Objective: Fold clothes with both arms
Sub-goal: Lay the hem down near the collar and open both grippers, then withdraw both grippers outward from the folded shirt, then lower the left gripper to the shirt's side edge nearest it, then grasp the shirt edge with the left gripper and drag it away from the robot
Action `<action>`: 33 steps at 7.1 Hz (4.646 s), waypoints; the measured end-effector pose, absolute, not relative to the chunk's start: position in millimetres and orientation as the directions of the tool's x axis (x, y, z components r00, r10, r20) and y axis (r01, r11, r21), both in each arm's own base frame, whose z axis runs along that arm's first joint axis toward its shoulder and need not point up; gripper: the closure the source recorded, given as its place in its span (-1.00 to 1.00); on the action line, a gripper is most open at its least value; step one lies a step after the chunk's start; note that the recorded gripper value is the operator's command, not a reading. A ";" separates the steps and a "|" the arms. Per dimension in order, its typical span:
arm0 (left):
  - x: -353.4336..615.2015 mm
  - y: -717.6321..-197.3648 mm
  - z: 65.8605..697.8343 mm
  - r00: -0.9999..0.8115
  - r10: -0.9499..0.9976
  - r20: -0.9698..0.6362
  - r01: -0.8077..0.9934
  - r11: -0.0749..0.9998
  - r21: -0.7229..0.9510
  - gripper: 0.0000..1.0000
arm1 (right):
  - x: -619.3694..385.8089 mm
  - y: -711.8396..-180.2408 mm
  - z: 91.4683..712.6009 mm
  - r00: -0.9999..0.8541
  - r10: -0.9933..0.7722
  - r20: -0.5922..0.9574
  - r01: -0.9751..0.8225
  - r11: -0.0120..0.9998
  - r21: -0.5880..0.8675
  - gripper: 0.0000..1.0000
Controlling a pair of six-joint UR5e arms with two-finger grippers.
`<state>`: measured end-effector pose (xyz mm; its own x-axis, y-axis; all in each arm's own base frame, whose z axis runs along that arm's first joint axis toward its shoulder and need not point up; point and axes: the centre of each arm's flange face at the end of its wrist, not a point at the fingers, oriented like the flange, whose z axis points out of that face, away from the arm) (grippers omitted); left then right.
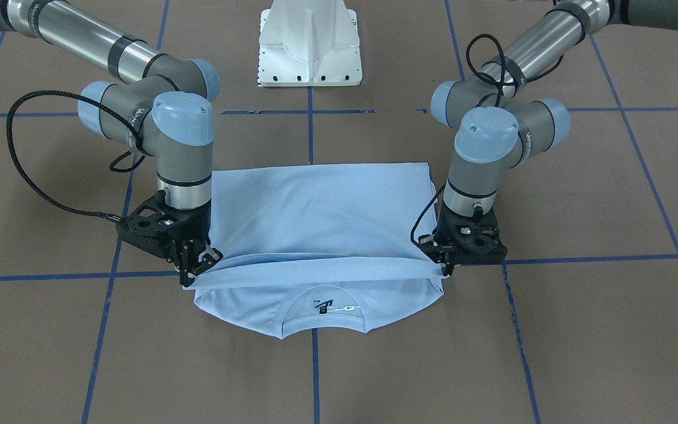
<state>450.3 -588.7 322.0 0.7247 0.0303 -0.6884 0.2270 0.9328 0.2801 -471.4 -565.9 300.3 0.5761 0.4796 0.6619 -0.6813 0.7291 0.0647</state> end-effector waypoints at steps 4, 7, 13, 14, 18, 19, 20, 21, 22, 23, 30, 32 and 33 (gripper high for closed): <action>446.4 -589.2 324.8 0.725 0.047 -0.687 0.220 0.930 0.296 -1.00 | -476.7 -567.8 306.5 0.601 0.467 0.648 -0.665 0.743 0.081 -1.00; 428.7 -561.8 331.5 0.689 0.130 -0.713 0.198 0.913 0.357 -1.00 | -445.2 -582.2 297.3 0.642 0.308 0.702 -0.500 0.862 0.079 -1.00; 440.1 -385.7 364.4 0.599 0.124 -0.791 0.154 0.951 0.267 -0.18 | -409.8 -579.5 305.1 0.662 0.195 0.724 -0.403 0.907 0.124 -1.00; 450.3 -371.5 369.2 0.599 0.099 -0.795 0.162 0.957 0.241 -0.04 | -409.5 -579.5 305.5 0.661 0.198 0.723 -0.406 0.906 0.123 -1.00; 467.5 -353.5 377.0 0.604 0.074 -0.794 0.164 0.963 0.215 0.14 | -409.3 -579.4 306.4 0.661 0.201 0.723 -0.408 0.905 0.122 -1.00; 469.4 -351.5 377.8 0.605 0.075 -0.793 0.160 0.964 0.214 0.26 | -409.3 -579.4 306.8 0.662 0.202 0.722 -0.408 0.905 0.121 -1.00; 470.7 -350.1 378.3 0.605 0.076 -0.792 0.157 0.964 0.213 0.26 | -409.3 -579.3 307.0 0.662 0.202 0.722 -0.409 0.905 0.121 -1.00; 471.8 -349.6 379.5 0.607 0.076 -0.791 0.155 0.965 0.212 0.29 | -409.2 -579.3 307.1 0.662 0.202 0.722 -0.409 0.905 0.121 -1.00; 473.4 -348.6 381.5 0.609 0.077 -0.789 0.152 0.966 0.211 0.60 | -409.2 -579.3 307.1 0.662 0.202 0.722 -0.409 0.905 0.121 -1.00; 475.2 -347.0 382.8 0.611 0.078 -0.788 0.148 0.966 0.210 1.00 | -409.2 -579.3 307.5 0.662 0.202 0.722 -0.408 0.905 0.121 -1.00; 420.0 -428.7 407.3 0.703 0.173 -0.690 0.136 0.919 0.369 1.00 | -409.5 -579.2 306.8 0.664 0.198 0.722 -0.406 0.905 0.125 -1.00; 384.1 -538.8 428.3 0.792 0.181 -0.583 0.134 0.880 0.456 1.00 | -409.7 -578.5 303.8 0.658 0.200 0.726 -0.410 0.904 0.122 -1.00; 379.2 -593.7 426.9 0.819 0.157 -0.552 0.146 0.873 0.466 1.00 | -409.3 -577.9 301.8 0.654 0.200 0.729 -0.411 0.903 0.121 -1.00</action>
